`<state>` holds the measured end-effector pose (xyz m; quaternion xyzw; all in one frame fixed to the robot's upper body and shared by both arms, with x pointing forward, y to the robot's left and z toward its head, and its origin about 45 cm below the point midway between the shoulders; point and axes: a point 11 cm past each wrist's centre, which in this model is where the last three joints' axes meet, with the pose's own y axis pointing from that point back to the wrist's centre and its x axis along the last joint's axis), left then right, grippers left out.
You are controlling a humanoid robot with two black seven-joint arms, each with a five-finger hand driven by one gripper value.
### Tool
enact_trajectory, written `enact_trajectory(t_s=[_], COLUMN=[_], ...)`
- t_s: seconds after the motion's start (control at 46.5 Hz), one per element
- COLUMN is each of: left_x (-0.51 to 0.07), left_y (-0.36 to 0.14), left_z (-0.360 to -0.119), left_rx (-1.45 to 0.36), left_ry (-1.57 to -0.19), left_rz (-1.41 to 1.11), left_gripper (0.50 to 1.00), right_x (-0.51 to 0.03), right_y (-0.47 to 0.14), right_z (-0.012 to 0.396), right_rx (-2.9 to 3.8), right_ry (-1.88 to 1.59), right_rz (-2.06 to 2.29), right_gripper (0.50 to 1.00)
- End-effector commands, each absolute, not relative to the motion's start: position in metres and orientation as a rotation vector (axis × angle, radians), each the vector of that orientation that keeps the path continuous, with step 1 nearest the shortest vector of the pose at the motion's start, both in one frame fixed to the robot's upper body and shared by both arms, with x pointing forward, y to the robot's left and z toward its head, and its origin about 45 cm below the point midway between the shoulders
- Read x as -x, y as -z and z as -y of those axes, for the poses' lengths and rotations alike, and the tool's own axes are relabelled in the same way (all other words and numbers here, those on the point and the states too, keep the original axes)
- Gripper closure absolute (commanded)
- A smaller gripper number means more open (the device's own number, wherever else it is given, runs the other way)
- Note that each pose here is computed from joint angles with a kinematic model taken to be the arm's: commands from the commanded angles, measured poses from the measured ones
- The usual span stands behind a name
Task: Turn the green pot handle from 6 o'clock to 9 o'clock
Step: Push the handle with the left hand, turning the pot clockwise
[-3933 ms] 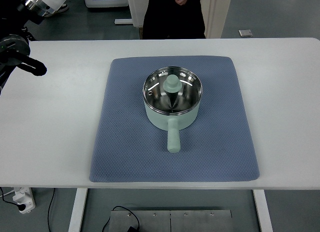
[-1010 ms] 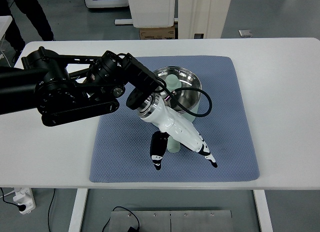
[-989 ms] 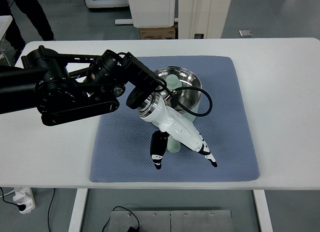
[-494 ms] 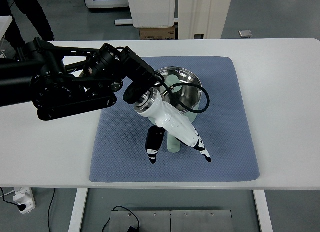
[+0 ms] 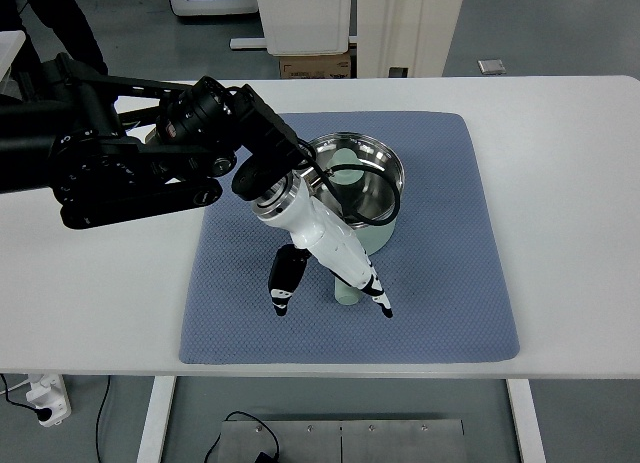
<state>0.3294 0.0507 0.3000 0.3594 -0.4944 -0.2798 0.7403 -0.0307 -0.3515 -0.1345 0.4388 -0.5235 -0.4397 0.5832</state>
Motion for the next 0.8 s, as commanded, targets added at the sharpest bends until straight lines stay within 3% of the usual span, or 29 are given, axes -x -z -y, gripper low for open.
enact_trajectory(t_s=[0.0, 0.451, 0.774], left_x=[-0.329, -0.326, -0.326], left_y=[-0.297, -0.297, -0.288], left_z=[-0.051, -0.042, -0.050], left_rx=[-0.795, -0.795, -0.824], left_ry=[0.623, 0.647, 0.664], left_rz=[1.081, 1.099, 1.087], left_gripper=[0.500, 0.500, 0.500], right_x=[0.031, 0.031, 0.032], right_y=[0.135, 0.135, 0.134], right_z=[0.351, 0.351, 0.352], right_rx=[-1.025, -1.025, -1.023], right_ry=[1.027, 1.027, 1.027], right_rz=[1.222, 1.222, 1.221], right_gripper=[0.500, 0.500, 0.500])
